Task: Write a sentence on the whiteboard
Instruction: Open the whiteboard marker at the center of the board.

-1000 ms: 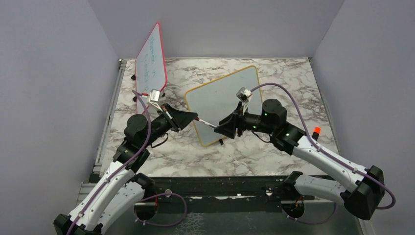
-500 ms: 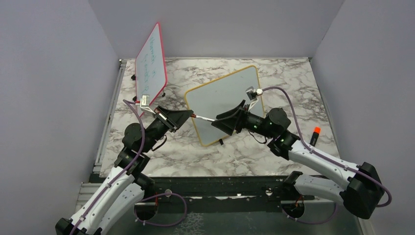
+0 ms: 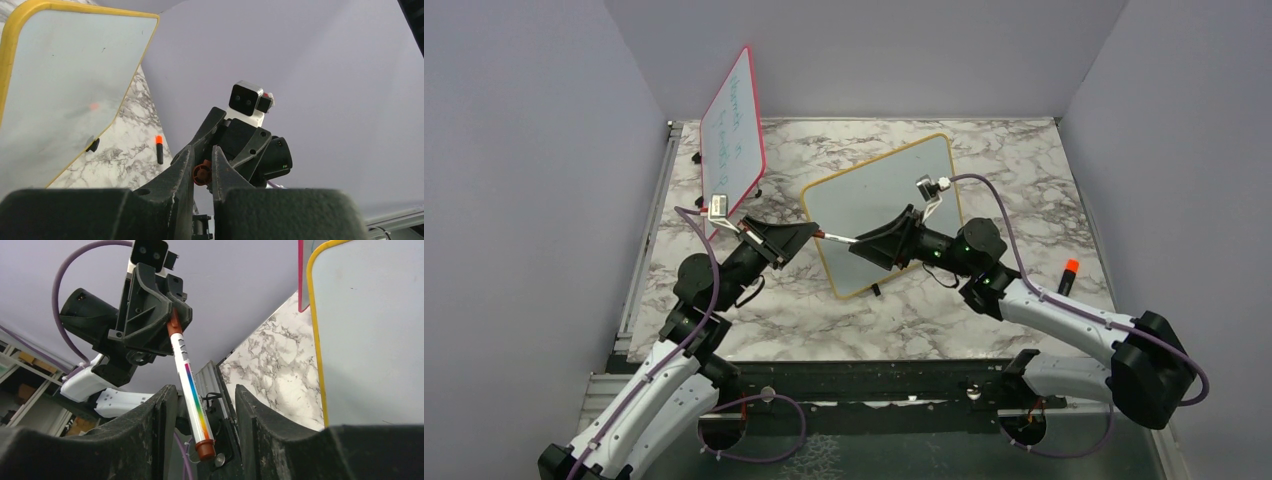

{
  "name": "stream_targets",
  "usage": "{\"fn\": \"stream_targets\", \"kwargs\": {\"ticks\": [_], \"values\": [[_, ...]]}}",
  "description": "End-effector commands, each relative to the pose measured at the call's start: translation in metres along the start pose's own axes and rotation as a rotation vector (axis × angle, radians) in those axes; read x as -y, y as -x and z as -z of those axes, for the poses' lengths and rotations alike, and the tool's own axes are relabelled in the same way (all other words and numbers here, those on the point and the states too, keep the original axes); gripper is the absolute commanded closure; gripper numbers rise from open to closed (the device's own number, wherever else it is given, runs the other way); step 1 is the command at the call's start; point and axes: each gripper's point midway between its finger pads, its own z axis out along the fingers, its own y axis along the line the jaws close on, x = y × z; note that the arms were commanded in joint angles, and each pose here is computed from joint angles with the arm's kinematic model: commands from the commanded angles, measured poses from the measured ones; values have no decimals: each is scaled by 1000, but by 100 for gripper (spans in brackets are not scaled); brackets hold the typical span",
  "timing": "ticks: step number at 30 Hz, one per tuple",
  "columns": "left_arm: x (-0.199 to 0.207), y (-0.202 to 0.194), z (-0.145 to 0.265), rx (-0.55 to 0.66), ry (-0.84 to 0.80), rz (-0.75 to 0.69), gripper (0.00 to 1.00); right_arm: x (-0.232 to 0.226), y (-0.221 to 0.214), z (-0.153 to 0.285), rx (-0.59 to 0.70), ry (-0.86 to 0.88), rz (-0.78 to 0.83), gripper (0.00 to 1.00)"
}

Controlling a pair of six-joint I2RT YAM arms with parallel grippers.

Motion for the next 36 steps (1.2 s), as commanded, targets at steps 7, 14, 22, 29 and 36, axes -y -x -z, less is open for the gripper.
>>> {"fn": "stream_targets", "kwargs": {"ticks": [7, 14, 22, 29, 36], "values": [[-3, 4, 0, 39, -7, 39, 100, -33, 19, -7, 30, 121, 18, 54], [-2, 6, 0, 48, -8, 47, 100, -33, 18, -9, 16, 126, 14, 58], [-2, 5, -1, 41, -9, 60, 100, -35, 16, -10, 0, 139, 14, 66], [-1, 5, -1, 42, -9, 75, 100, -37, 16, -9, -3, 155, 16, 70], [-2, 4, -2, 37, -5, 87, 100, -38, 17, -9, 2, 158, 20, 71]]}}
